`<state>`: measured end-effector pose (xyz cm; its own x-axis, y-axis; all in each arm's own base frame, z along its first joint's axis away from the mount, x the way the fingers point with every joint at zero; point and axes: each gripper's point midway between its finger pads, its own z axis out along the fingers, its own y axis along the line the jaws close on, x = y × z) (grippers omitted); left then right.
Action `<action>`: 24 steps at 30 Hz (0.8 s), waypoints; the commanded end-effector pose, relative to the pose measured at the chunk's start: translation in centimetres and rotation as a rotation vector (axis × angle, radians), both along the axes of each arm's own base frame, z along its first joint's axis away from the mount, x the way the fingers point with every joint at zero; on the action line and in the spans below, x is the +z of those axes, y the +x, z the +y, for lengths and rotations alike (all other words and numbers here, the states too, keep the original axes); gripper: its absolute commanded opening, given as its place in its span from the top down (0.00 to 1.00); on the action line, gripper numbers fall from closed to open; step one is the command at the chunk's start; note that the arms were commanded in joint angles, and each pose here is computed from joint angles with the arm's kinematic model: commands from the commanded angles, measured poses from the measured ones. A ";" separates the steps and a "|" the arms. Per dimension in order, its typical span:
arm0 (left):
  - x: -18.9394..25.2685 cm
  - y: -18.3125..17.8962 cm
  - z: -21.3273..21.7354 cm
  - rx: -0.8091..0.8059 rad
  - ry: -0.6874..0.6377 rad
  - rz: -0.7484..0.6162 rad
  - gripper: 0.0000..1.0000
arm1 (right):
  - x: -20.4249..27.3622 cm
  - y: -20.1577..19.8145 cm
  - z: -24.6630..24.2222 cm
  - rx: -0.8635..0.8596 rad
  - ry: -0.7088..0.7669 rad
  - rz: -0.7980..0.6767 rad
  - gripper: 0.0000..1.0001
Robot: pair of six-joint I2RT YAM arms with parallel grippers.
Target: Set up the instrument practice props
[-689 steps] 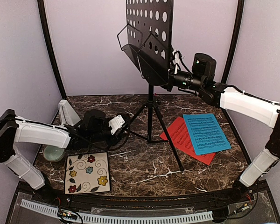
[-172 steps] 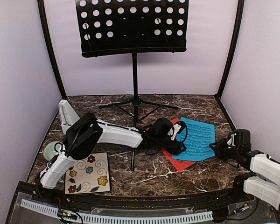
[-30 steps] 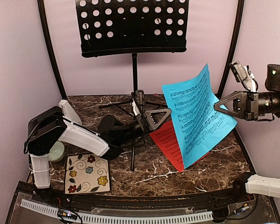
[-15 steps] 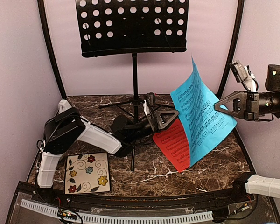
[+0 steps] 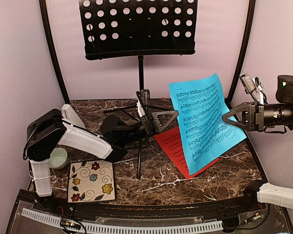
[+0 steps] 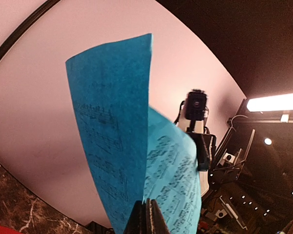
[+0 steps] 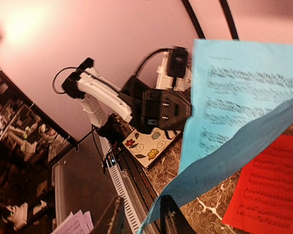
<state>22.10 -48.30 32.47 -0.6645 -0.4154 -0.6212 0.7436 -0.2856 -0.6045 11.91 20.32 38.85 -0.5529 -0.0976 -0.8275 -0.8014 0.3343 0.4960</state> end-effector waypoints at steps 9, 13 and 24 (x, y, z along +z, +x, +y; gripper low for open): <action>6.0 -4.2 5.1 0.115 0.161 -0.407 1.00 | -3.3 5.7 -1.2 -0.274 -0.054 -0.070 0.35; 7.3 -6.8 6.4 0.064 0.204 -0.536 1.00 | -3.4 6.4 -0.7 -0.268 -0.007 -0.126 0.29; 9.3 -11.4 9.4 -0.077 0.260 -0.671 1.00 | -1.5 5.2 2.4 -0.041 0.167 -0.222 0.21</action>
<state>12.37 -40.10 41.09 -0.1722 -0.2019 -0.9641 0.9681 -0.2157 -0.1278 18.18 21.24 34.01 -0.4601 0.0213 -0.8876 -0.7889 0.4489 0.4197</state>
